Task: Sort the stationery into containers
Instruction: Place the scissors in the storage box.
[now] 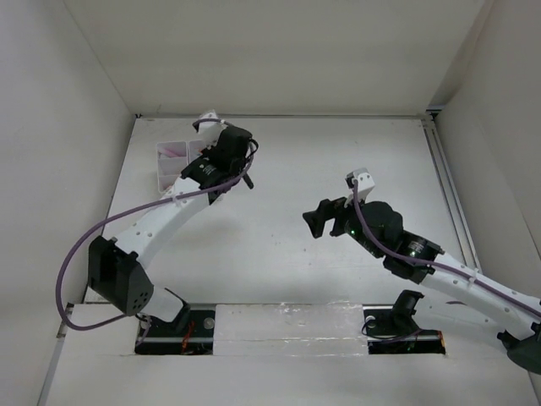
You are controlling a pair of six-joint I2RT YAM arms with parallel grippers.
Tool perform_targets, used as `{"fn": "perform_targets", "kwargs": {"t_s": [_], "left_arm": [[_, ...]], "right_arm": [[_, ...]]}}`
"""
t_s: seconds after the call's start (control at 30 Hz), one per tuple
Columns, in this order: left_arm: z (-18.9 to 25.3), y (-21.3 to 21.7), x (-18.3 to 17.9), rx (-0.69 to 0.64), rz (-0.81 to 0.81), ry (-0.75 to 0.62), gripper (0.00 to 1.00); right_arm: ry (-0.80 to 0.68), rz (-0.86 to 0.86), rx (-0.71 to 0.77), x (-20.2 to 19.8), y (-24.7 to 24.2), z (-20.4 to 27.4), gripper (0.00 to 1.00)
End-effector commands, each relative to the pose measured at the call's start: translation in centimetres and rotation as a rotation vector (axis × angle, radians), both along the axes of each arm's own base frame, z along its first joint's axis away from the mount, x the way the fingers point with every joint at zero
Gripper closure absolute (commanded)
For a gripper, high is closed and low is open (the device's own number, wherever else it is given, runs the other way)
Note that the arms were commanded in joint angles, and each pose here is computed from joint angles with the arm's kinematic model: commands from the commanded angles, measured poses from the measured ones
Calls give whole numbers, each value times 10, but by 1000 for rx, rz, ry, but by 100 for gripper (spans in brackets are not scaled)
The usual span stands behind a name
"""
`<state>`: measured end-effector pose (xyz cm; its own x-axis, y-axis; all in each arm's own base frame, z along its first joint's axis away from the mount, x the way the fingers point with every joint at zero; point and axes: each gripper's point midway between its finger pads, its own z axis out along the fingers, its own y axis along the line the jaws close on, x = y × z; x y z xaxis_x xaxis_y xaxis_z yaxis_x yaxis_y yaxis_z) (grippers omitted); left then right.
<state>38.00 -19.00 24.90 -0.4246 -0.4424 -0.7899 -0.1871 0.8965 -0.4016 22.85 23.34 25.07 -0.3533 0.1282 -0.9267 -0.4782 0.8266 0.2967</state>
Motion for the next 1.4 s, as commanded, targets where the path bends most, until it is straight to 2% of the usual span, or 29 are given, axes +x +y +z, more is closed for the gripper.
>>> {"fn": "perform_targets", "kwargs": {"t_s": [0.0,0.03,0.1,0.13,0.23,0.33,0.67,0.93,1.17,1.37], "left_arm": [[-1,82,-9,108,495,-15,100],[-5,97,-21,161,564,22,100],[-23,120,-13,164,734,44,100],[-31,134,-20,225,780,97,100],[-33,147,-5,249,888,86,100],[-39,161,-1,204,951,96,100],[-17,177,14,241,977,17,100],[-8,210,20,257,1049,-1,100],[-12,204,44,204,1014,-48,100],[-28,201,55,242,998,-23,100]], "right_arm": [[-6,-55,32,3,-6,3,0],[-6,-55,32,3,-6,3,0],[12,-60,41,3,-4,0,0],[12,-60,41,3,-4,0,0],[24,-52,28,3,-1,-4,0],[30,-52,20,3,-2,-6,0],[45,-13,2,2,7,-18,0],[47,17,-1,3,16,-18,0],[47,41,-21,3,21,-23,0],[53,41,-28,3,21,-26,0]]}}
